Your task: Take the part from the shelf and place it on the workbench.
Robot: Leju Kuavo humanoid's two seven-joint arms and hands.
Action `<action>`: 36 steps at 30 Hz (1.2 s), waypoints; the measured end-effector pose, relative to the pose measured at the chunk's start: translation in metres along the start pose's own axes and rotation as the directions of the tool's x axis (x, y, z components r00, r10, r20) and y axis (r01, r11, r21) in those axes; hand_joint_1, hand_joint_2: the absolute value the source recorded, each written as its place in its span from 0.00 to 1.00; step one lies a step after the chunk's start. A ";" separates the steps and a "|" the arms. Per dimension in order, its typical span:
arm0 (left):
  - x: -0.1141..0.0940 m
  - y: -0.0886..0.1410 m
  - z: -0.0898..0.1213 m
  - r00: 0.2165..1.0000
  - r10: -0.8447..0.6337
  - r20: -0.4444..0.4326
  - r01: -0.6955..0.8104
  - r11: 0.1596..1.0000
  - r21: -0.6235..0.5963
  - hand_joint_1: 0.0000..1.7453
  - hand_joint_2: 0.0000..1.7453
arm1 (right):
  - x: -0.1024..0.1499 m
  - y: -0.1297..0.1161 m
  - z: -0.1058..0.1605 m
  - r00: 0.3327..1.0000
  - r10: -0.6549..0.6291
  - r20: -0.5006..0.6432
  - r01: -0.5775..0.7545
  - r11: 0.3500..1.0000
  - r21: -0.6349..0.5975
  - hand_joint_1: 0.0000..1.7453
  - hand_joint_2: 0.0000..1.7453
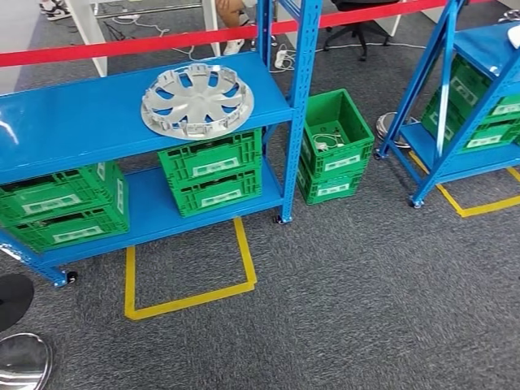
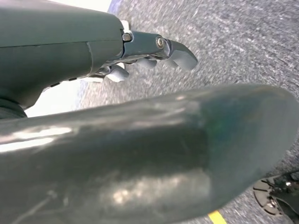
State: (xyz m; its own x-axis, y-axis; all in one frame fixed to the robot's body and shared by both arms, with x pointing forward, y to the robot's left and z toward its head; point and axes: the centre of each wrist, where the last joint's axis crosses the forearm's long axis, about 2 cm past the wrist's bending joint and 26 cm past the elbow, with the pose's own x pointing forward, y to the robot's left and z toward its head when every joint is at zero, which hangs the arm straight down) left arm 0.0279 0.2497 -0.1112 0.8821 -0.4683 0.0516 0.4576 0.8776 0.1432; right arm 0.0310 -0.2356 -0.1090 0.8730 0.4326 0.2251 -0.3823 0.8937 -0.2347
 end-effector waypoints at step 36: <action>-0.003 0.000 0.000 0.996 0.084 -0.020 -0.083 0.996 0.044 0.00 1.00 | 0.000 0.001 0.000 0.998 -0.070 -0.001 0.070 0.997 -0.027 0.00 1.00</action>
State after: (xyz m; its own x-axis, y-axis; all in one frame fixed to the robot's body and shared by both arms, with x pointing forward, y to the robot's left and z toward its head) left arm 0.0253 0.2507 -0.1113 0.9195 -0.3906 0.0435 0.3771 0.9081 0.1819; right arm 0.0303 -0.2351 -0.1089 0.8979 0.3689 0.2401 -0.3120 0.9182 -0.2440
